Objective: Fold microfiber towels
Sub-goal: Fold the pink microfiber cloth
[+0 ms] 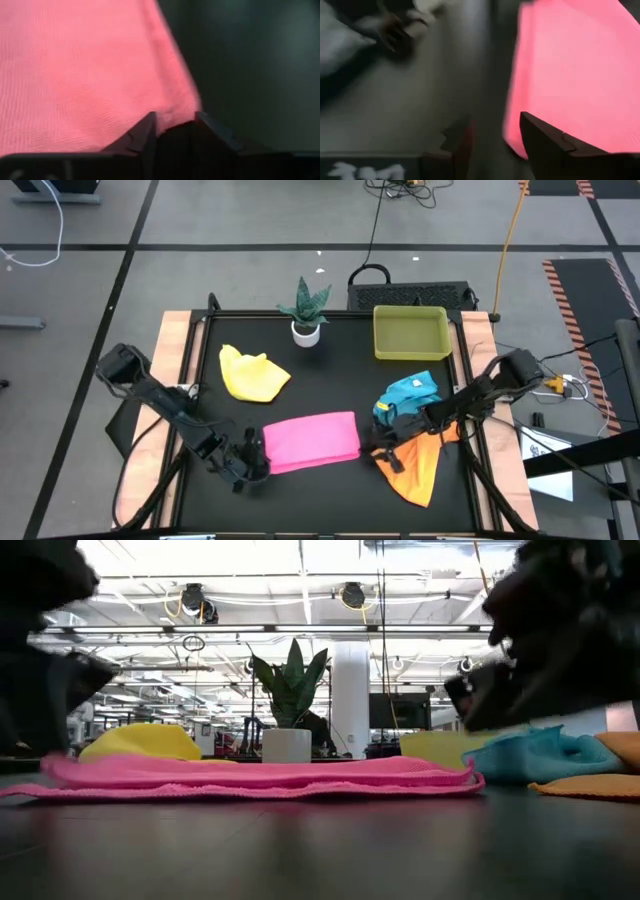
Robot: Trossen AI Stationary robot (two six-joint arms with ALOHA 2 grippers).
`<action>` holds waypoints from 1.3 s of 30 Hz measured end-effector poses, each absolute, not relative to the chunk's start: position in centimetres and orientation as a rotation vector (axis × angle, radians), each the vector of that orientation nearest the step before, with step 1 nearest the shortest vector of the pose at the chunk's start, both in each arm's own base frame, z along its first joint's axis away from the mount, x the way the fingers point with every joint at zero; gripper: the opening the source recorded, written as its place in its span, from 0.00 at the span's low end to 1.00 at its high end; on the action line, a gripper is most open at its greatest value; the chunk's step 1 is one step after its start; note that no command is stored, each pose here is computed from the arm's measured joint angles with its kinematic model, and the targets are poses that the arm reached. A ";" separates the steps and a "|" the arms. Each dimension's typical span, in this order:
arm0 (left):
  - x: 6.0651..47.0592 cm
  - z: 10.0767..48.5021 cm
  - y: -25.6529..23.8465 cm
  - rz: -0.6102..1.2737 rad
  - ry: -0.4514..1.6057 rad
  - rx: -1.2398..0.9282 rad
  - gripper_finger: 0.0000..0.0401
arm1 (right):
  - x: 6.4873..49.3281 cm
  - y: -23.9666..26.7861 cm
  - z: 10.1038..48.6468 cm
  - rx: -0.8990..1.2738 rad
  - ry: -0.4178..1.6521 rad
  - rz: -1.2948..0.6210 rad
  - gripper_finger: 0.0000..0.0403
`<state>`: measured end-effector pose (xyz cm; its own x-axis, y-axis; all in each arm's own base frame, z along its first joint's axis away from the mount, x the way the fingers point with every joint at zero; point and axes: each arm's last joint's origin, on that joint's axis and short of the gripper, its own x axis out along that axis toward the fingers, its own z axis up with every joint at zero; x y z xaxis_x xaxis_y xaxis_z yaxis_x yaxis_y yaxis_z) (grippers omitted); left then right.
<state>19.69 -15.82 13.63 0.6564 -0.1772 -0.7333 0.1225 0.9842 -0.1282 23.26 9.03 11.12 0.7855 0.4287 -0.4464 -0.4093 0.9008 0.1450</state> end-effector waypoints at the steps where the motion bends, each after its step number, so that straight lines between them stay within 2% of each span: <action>1: 19.8 14.3 -15.7 -0.177 0.812 -0.102 0.39 | 23.2 9.1 11.7 0.054 0.471 0.474 0.40; 3: 19.9 15.5 -15.5 -0.191 0.749 -0.108 0.42 | 23.2 9.0 12.7 0.057 0.425 0.467 0.41; 7: 20.3 16.4 -14.3 -0.076 0.655 0.006 0.42 | 23.5 7.9 13.2 0.063 0.388 0.239 0.36; 13: 21.4 15.2 -10.4 0.149 0.780 0.005 0.30 | 24.4 6.8 11.6 0.178 0.470 0.113 0.14; 15: 21.4 14.6 -9.5 0.167 0.848 0.004 0.25 | 25.1 6.9 11.2 0.180 0.495 0.105 0.05; 17: 21.6 14.2 -9.1 0.150 0.898 -0.015 0.21 | 26.0 7.2 10.7 0.171 0.532 0.106 0.02; 21: 21.4 13.2 -9.2 0.108 0.995 -0.045 0.14 | 27.0 7.5 9.6 0.152 0.684 0.086 0.03; 25: 20.8 12.6 -10.4 0.075 1.045 -0.103 0.09 | 27.3 7.2 9.6 0.126 0.793 0.041 0.01; 29: 20.1 12.6 -12.7 0.047 1.021 -0.236 0.05 | 27.1 6.0 10.7 0.079 0.781 -0.109 0.01; 31: 20.2 13.0 -14.2 -0.016 0.958 -0.317 0.03 | 27.0 5.2 11.6 0.029 0.740 -0.215 0.00; 33: 20.4 14.0 -15.7 -0.125 0.837 -0.370 0.01 | 26.9 4.9 12.8 -0.012 0.690 -0.242 0.00; 36: 20.9 15.5 -17.1 -0.261 0.655 -0.330 0.01 | 26.9 5.1 14.6 0.007 0.617 -0.164 0.00; 39: 21.5 16.3 -17.1 -0.199 0.505 -0.242 0.03 | 27.2 5.8 15.7 0.083 0.539 -0.020 0.00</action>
<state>21.48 -17.06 16.33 0.8567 -0.2472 -0.4528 0.1284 0.9523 -0.2770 27.24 5.79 15.69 0.8582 0.0026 -0.5133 0.0413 0.9964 0.0740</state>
